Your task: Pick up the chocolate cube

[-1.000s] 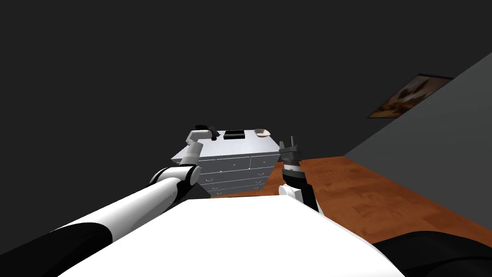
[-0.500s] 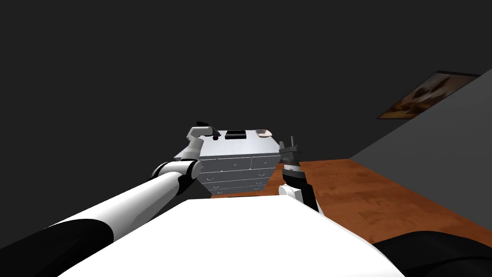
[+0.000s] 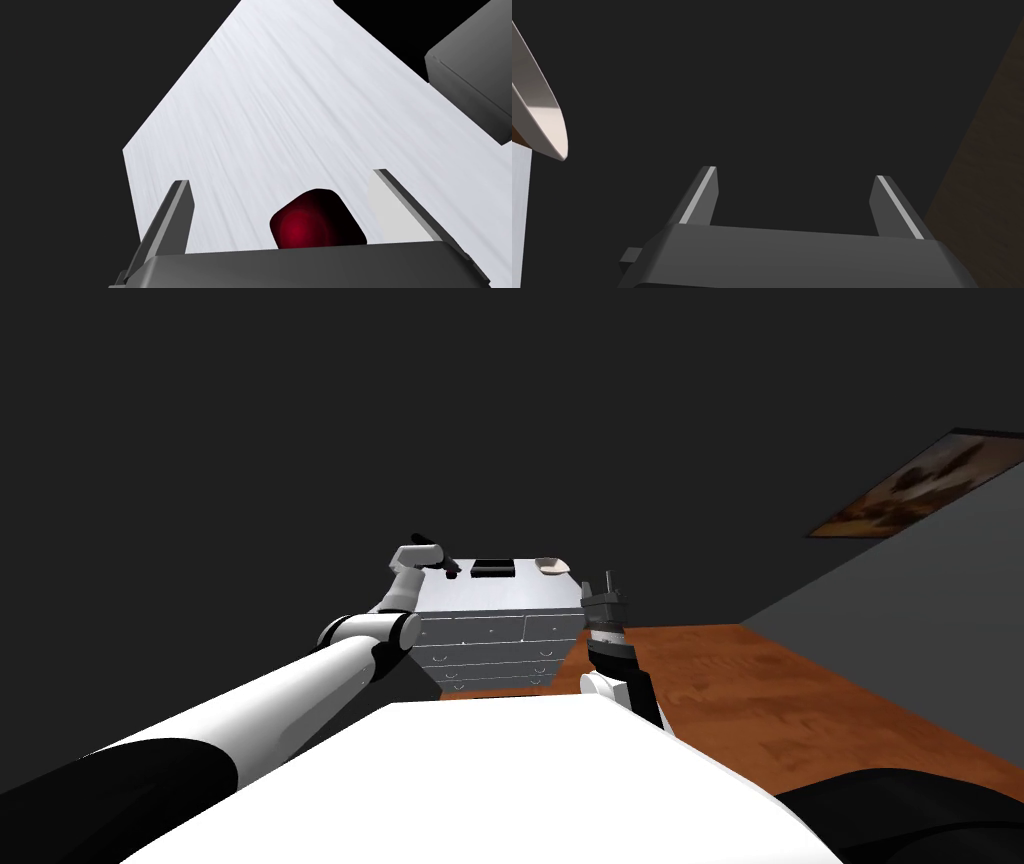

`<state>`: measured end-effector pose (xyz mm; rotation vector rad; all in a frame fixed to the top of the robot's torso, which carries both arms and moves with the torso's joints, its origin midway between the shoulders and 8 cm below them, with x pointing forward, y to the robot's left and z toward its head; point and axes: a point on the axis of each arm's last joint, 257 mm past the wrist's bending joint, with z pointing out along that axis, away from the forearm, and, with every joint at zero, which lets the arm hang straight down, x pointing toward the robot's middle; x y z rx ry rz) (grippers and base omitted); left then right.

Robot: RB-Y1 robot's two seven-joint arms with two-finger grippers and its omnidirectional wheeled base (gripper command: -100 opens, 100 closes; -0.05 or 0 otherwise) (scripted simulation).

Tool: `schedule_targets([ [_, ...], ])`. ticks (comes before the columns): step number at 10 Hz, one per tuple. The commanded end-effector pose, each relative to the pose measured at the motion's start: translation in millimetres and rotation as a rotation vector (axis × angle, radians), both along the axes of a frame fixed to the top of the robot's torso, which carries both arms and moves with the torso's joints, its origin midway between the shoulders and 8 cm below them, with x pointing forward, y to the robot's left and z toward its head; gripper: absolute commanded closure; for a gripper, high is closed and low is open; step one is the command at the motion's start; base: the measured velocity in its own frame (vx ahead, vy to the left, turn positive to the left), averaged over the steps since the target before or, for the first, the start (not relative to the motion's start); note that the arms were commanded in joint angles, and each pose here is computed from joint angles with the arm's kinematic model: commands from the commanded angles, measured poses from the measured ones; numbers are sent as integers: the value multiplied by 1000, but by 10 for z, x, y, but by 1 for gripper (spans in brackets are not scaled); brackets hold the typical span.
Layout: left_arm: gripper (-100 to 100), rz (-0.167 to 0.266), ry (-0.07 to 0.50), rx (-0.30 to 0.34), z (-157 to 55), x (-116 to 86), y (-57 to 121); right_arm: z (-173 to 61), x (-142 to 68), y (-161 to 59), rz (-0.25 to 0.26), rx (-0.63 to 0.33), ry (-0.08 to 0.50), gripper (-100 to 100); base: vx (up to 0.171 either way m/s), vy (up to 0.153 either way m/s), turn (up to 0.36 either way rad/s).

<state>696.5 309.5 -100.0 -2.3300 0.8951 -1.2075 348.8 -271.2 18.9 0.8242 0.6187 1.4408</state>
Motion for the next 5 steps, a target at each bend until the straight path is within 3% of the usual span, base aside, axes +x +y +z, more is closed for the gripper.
schedule_targets([
  [1, -100, 6, 45, -15, -56, -41, -19, 0, 0, 0, 0, 0, 0, 0, 12, -8, 41],
  [5, -100, 26, 154, -56, -129, -141, -75, 0, 0, 0, 0, 0, 0, 0, 15, -8, 61],
])
